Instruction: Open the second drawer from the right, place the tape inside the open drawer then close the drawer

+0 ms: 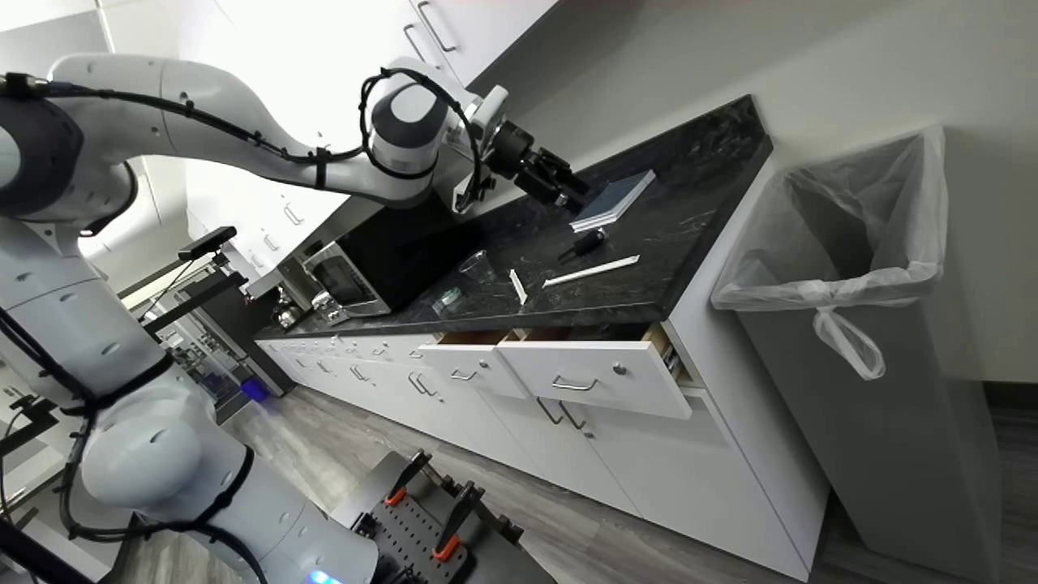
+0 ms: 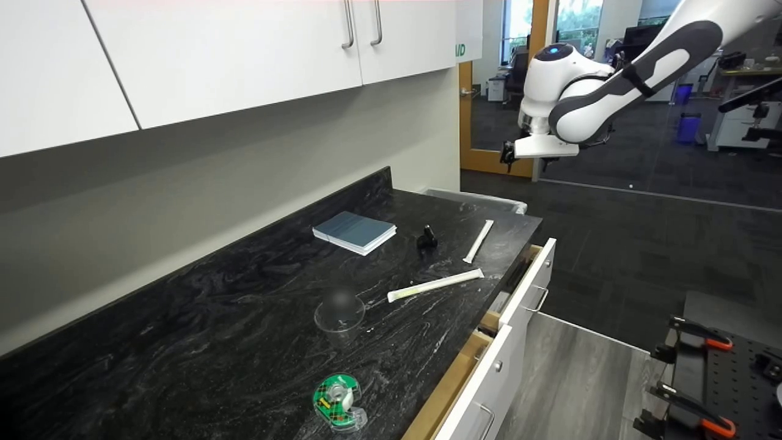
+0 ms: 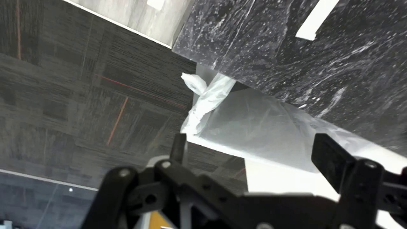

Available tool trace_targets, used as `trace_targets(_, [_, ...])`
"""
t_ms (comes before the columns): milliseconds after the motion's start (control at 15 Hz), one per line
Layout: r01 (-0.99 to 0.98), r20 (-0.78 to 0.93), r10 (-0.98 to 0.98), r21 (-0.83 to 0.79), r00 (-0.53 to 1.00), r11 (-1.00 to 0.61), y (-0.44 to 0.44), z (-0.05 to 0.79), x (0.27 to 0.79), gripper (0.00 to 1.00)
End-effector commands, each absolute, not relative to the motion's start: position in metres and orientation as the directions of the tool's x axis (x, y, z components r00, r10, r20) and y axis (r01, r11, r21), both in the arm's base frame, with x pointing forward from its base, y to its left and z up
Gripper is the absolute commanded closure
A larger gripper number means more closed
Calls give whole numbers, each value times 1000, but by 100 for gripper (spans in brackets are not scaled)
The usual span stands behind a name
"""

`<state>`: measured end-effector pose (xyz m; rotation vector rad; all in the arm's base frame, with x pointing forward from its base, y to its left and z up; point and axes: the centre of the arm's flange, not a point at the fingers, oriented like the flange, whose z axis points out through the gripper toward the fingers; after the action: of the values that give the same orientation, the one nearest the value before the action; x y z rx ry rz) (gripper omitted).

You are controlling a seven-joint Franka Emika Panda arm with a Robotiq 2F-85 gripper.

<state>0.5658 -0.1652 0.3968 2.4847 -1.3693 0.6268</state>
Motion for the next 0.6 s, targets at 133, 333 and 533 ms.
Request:
trace_targets(133, [-641, 481, -533, 80, 696, -763, -57, 422, 522, 0])
trace_targets(333, [-501, 490, -388, 120, 780, -857, -13, 438, 491, 0])
trace_targets(533, [-516, 497, -409, 94, 765, -851, -7, 431, 512, 0])
